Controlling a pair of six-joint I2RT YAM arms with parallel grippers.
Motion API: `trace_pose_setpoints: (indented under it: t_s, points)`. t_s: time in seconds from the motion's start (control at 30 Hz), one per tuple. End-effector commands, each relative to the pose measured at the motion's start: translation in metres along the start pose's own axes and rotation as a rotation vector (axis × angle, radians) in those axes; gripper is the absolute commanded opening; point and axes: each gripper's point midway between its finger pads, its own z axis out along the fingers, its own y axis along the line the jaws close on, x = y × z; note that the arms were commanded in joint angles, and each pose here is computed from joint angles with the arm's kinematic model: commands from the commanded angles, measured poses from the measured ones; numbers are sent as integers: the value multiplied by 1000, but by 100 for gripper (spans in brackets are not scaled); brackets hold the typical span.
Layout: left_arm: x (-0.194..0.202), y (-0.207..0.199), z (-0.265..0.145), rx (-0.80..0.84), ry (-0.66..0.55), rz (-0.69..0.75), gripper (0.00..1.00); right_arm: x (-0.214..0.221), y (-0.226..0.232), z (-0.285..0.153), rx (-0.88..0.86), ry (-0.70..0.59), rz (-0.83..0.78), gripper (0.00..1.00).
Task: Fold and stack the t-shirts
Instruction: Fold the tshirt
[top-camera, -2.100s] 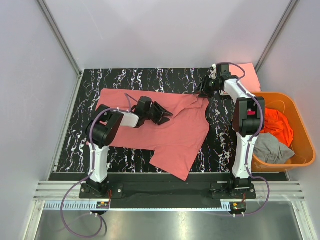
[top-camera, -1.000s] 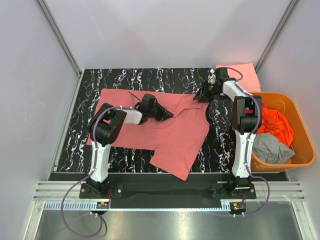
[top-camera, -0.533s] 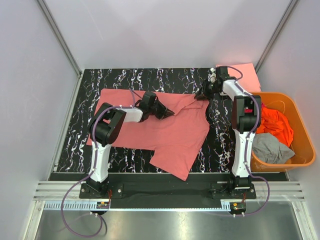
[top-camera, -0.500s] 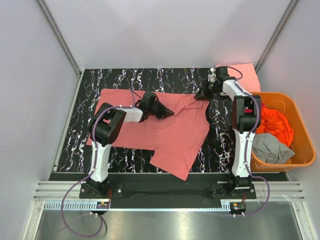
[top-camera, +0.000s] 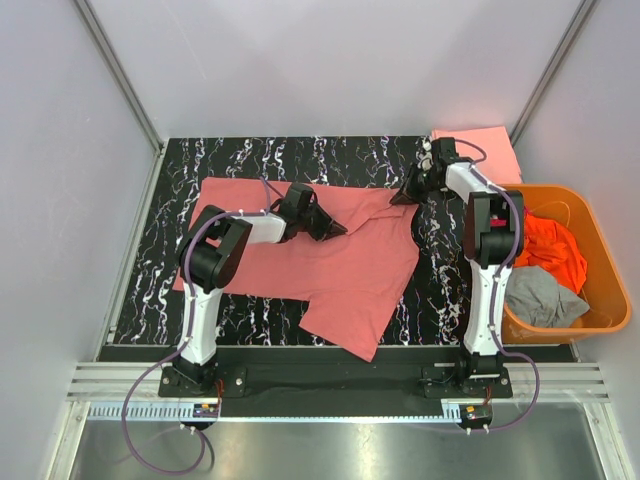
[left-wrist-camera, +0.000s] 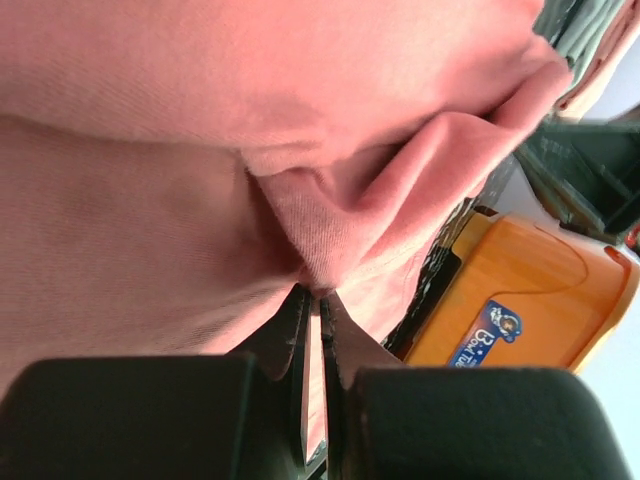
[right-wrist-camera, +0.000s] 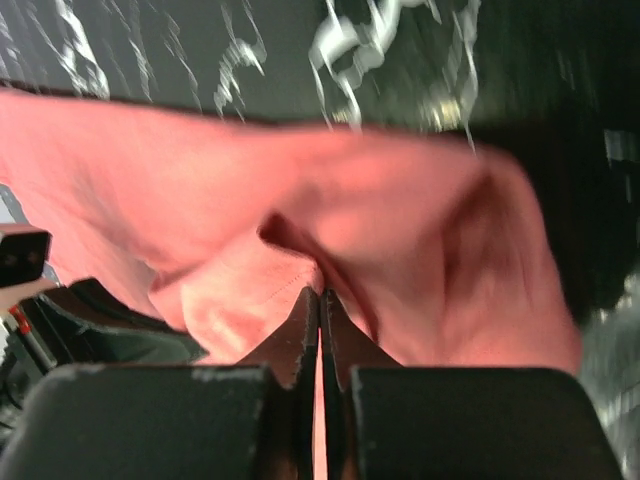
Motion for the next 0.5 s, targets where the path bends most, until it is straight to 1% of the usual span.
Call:
trace_pose_setpoints:
  t_s: [0.0,0.03,0.07,0.13,0.17,0.23,0.27,0.37,0.47]
  points:
    - [-3,-33,-16,54,-1,62,0,-1,31,-51,-2,-66,43,0]
    - [-1,-30,-18,37,14,58,0,5,29,-55,12,-65,57,0]
    - [-1,-31,-21,39,21,60,0,22,22,-54,27,-34,83,0]
    - [2,-31,-26,27,41,80,0,34,27,-67,22,-29,110,0]
    - [3,-33,-30,25,45,90,0,51,19,-66,35,1,137,0]
    - [6,-31,-35,9,61,113,0,63,23,-75,31,6,160,0]
    - [7,-30,-38,6,64,128,0,76,15,-73,42,22,180,0]
    - [11,-22,-43,-18,78,124,0,92,13,-78,36,17,213,0]
    - [13,-22,-50,-12,90,125,0,107,16,-79,4,32,234,0]
